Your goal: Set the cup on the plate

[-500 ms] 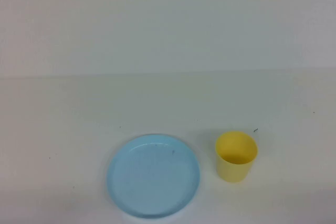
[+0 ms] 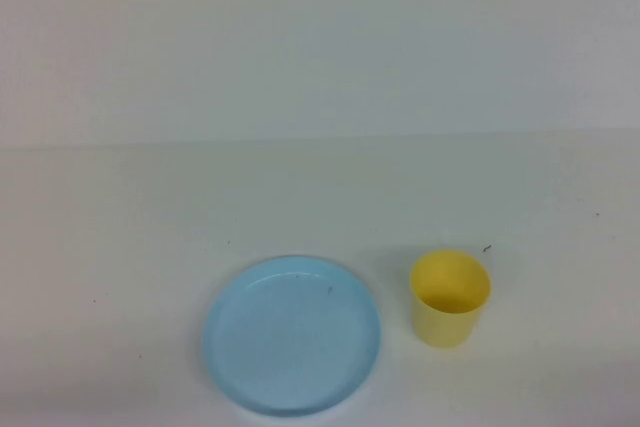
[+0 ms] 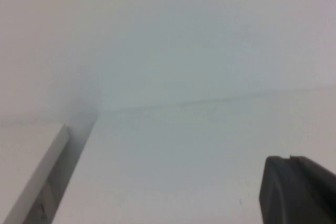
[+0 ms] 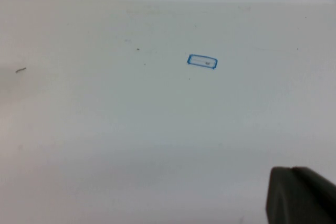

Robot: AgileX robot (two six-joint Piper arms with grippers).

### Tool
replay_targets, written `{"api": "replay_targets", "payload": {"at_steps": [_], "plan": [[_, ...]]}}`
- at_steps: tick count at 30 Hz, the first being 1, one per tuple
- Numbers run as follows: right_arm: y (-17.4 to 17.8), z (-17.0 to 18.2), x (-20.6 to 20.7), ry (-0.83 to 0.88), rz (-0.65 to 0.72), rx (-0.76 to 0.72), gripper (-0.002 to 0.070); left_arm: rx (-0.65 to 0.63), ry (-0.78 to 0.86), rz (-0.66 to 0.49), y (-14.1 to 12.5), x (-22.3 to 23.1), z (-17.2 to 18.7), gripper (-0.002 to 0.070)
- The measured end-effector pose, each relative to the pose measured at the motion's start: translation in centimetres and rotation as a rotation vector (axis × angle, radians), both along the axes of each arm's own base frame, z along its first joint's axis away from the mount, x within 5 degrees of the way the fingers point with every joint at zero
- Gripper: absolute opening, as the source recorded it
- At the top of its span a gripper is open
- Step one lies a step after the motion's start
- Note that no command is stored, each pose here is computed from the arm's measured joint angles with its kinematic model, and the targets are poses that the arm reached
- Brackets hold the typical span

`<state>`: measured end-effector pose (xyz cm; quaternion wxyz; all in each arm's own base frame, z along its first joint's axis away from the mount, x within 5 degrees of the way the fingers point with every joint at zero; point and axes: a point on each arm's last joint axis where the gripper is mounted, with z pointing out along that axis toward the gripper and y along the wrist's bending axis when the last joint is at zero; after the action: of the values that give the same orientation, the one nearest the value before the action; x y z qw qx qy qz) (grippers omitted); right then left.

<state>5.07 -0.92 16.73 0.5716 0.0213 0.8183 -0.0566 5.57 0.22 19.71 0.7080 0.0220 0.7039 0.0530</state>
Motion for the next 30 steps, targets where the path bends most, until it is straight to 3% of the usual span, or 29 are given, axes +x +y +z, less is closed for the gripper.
{"api": "replay_targets", "payload": {"at_steps": [5,10,17,30], "plan": [[0.0,0.0,0.0,0.000,0.000,0.000,0.0001,-0.061,-0.118,0.006,0.1,-0.1,1.0,0.0001],[0.1,0.6,0.2,-0.066,0.013,-0.004,0.0001,-0.315,-0.202,-0.008,0.2,-0.2,1.7,0.0001],[0.4,2.3,0.6,-0.258,0.049,-0.014,0.0001,-0.321,-0.209,-0.009,0.2,-0.2,1.7,0.0001],[0.6,3.6,0.6,-0.386,0.091,-0.144,0.0001,-0.367,-0.107,-0.011,0.1,0.0,0.8,0.0001]]}}
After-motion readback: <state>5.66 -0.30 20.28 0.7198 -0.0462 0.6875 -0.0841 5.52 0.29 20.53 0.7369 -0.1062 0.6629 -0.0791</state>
